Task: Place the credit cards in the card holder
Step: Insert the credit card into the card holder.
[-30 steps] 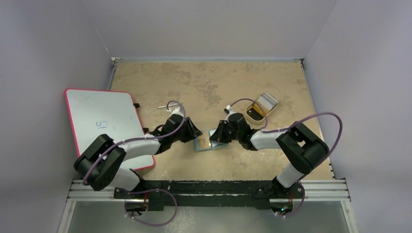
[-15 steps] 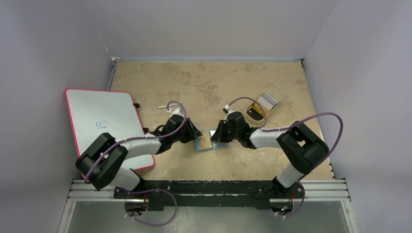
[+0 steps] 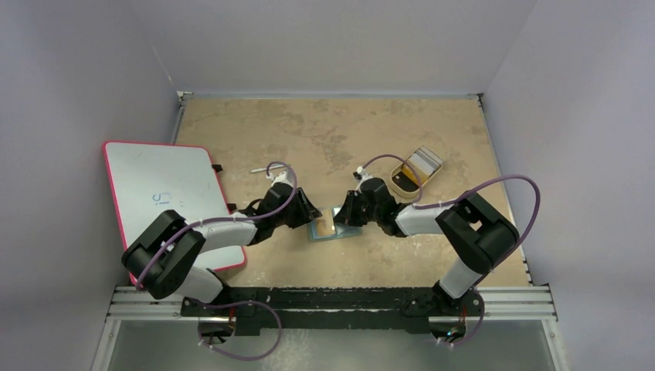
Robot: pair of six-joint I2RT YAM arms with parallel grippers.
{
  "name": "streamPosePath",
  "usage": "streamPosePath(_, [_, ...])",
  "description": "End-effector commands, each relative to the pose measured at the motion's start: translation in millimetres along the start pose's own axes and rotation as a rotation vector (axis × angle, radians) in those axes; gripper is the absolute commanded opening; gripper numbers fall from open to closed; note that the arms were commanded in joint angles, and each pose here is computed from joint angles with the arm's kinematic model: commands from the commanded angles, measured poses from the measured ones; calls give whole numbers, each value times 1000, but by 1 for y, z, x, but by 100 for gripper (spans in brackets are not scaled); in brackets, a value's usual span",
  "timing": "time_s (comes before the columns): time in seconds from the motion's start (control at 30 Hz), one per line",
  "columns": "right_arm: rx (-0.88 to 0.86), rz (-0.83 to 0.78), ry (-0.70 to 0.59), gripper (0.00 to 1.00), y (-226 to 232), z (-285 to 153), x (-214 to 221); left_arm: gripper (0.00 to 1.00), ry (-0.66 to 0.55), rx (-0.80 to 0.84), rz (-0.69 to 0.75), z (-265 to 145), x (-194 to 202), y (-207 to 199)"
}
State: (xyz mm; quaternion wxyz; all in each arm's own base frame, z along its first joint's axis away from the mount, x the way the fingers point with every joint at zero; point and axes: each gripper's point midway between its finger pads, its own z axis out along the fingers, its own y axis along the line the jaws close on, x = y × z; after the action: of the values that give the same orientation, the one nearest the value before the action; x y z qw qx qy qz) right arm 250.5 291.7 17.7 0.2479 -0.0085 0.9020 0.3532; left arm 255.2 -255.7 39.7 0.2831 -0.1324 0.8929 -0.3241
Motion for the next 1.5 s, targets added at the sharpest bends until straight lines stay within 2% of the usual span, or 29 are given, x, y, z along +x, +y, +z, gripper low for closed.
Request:
streamPosePath(0.0, [25,4,35,10,-10,3,13,36,-27,63,10,1,-7,-14])
streamPosePath(0.33, [36,7,24,10,-7,-4,8,36,-24,21,12,5,-5,-4])
streamPosePath(0.57, [58,-49,-45,8,17,-28,-20,37,-35,-21,22,7,-5,7])
streamPosePath(0.73, [13,-69,-13,7,27,-19,-19,37,-24,4,15,9,-5,0])
streamPosePath(1.2, [83,-43,45,1,-7,4,7,38,-8,67,-6,8,-3,-14])
streamPosePath(1.47, [85,-36,54,0,-10,6,12,38,-3,137,-19,4,-6,-31])
